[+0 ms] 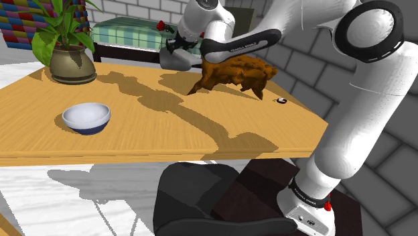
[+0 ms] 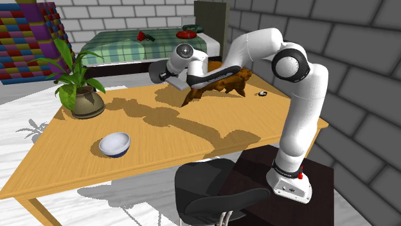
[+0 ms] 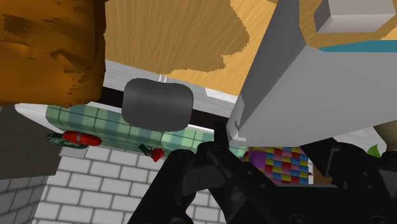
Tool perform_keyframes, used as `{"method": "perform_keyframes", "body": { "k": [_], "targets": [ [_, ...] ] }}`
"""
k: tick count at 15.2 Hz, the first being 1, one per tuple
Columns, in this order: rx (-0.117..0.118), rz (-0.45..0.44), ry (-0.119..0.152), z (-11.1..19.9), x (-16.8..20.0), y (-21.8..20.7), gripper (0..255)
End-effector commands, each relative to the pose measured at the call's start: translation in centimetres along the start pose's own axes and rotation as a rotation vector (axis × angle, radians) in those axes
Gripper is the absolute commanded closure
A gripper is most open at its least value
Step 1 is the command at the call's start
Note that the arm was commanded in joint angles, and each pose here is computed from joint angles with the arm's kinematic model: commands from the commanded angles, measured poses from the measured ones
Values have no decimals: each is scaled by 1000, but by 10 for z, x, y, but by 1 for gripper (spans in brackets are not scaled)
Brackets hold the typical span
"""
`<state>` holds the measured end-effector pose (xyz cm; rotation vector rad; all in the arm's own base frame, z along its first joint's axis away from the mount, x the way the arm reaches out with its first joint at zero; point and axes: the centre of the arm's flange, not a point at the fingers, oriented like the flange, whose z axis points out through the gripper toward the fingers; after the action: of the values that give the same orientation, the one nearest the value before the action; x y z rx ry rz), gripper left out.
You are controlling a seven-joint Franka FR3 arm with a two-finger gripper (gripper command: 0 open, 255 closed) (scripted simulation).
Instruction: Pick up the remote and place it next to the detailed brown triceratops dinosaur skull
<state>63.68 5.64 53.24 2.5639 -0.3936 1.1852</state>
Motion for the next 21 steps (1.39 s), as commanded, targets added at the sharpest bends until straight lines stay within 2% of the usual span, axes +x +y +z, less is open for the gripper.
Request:
{"method": "perform_keyframes", "body": {
  "k": [1,21],
  "targets": [
    [0,0,1,6,-7,-2,255],
    [0,0,1,71,-89,-18,255]
  ]
}}
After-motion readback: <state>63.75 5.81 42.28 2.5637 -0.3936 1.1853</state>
